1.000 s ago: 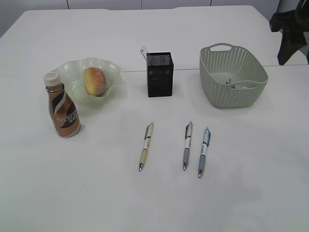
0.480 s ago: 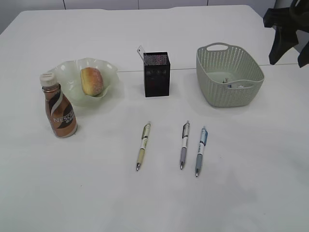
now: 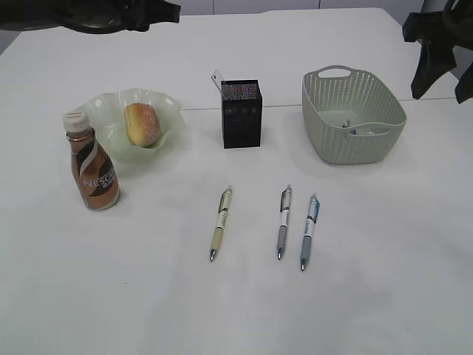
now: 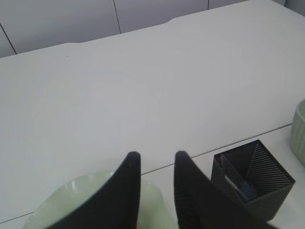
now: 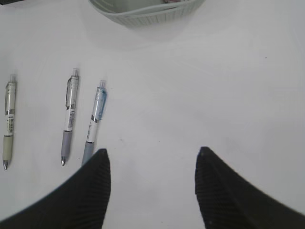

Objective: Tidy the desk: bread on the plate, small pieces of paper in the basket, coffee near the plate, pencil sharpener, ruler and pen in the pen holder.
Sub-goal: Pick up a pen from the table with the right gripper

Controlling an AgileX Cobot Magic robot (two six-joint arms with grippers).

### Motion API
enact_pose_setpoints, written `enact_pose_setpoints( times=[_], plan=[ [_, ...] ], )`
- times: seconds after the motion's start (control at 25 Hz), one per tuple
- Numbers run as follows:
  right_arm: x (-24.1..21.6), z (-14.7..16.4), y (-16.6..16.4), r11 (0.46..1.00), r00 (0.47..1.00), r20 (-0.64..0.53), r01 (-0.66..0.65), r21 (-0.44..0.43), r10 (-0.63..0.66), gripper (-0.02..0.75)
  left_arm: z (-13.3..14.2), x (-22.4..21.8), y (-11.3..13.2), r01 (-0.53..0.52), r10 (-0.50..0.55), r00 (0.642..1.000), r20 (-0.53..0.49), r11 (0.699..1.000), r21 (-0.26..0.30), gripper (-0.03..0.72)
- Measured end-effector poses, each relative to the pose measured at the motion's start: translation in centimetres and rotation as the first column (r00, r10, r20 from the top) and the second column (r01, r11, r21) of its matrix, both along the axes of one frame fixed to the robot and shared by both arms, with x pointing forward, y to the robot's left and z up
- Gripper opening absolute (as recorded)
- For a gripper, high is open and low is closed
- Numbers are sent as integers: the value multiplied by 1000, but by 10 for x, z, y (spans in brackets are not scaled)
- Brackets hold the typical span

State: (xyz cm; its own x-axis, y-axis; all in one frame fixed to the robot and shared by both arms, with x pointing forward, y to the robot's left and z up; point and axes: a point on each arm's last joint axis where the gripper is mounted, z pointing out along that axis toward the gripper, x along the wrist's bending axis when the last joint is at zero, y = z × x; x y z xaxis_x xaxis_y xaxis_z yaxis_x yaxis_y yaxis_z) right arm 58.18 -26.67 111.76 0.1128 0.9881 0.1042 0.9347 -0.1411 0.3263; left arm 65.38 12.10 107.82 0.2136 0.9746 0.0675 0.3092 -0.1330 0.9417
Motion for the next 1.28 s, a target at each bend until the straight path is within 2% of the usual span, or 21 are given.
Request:
enact_pose_setpoints(
  times=[0.2, 0.4, 0.68, 0.8, 0.96, 1.12, 1.28],
  plan=[
    [0, 0, 0, 1000, 1000, 0, 3, 1, -3, 447, 23, -17, 6, -4, 5, 999, 37, 1000, -23, 176],
    [0, 0, 1, 1000, 1000, -2, 15, 13, -15, 447, 35, -40, 20, -48, 49, 998, 40, 999, -11, 176],
    [0, 0, 1, 1000, 1000, -2, 17, 17, -17, 447, 15, -89, 41, -18, 18, 999, -32, 1000, 17, 176],
    [0, 0, 1, 1000, 1000, -3, 17, 22, -17, 447, 12, -113, 48, 31, -31, 999, -40, 1000, 0, 176],
    [0, 0, 4, 999, 1000, -6, 19, 51, -19, 447, 12, -141, 60, 46, -47, 998, -39, 999, -30, 176],
    [0, 0, 5, 997, 1000, -8, 22, 71, -21, 447, 8, -161, 67, 57, -62, 997, -49, 994, -96, 176],
    [-1, 1, 6, 996, 1000, -9, 21, 82, -21, 447, -4, -168, 70, 52, -60, 995, -83, 993, -102, 176]
  ],
)
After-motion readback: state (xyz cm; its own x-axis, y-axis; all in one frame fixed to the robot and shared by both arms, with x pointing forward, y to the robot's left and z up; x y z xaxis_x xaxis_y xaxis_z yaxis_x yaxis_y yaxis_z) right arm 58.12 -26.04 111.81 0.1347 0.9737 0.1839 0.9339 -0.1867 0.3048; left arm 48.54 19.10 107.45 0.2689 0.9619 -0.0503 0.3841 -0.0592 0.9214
